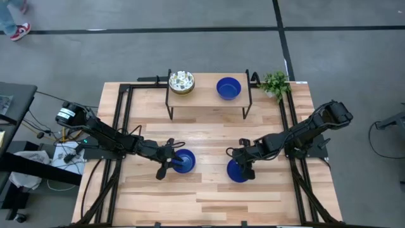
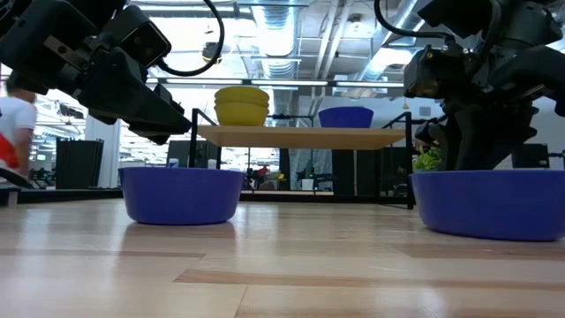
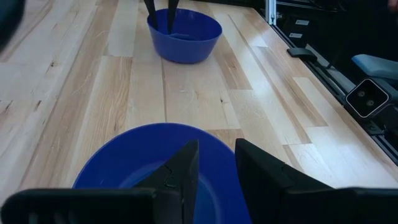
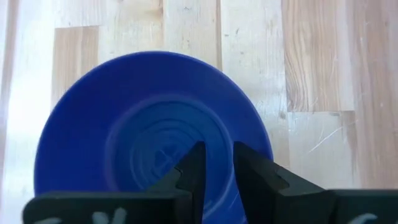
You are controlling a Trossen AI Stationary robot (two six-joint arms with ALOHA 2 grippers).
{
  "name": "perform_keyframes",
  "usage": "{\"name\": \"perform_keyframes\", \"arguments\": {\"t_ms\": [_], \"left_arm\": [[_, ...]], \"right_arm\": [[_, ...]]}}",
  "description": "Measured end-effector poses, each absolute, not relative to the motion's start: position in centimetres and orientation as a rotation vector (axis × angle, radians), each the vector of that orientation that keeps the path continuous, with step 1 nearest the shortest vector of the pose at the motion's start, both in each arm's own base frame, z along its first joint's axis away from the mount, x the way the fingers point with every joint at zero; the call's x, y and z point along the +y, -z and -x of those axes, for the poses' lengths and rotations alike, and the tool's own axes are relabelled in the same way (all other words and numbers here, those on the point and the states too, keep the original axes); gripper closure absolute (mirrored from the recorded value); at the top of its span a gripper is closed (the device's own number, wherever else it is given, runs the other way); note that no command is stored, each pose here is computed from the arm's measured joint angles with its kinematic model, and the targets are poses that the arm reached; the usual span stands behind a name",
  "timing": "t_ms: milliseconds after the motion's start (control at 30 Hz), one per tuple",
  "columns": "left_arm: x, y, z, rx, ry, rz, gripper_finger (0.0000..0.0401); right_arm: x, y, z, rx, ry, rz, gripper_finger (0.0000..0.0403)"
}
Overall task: Pick & Place Mini bowls
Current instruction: Stack the blue bowl on the top of the blue bowl on the shelf
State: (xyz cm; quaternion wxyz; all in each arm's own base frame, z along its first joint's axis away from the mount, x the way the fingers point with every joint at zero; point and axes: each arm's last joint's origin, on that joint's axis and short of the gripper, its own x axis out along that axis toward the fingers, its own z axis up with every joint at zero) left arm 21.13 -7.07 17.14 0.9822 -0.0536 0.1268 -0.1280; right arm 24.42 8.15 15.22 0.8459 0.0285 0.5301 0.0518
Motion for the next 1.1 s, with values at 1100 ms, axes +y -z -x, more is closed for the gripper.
{"name": "perform_keyframes", "arguments": {"t_ms": [1100], "left_arm": [[-7.1, -17.2, -21.1, 0.254, 0.258, 0.108, 0.0297]], "right_arm": [[6.7, -17.6, -24.6, 1.096, -0.072, -0.027, 0.0331]]}}
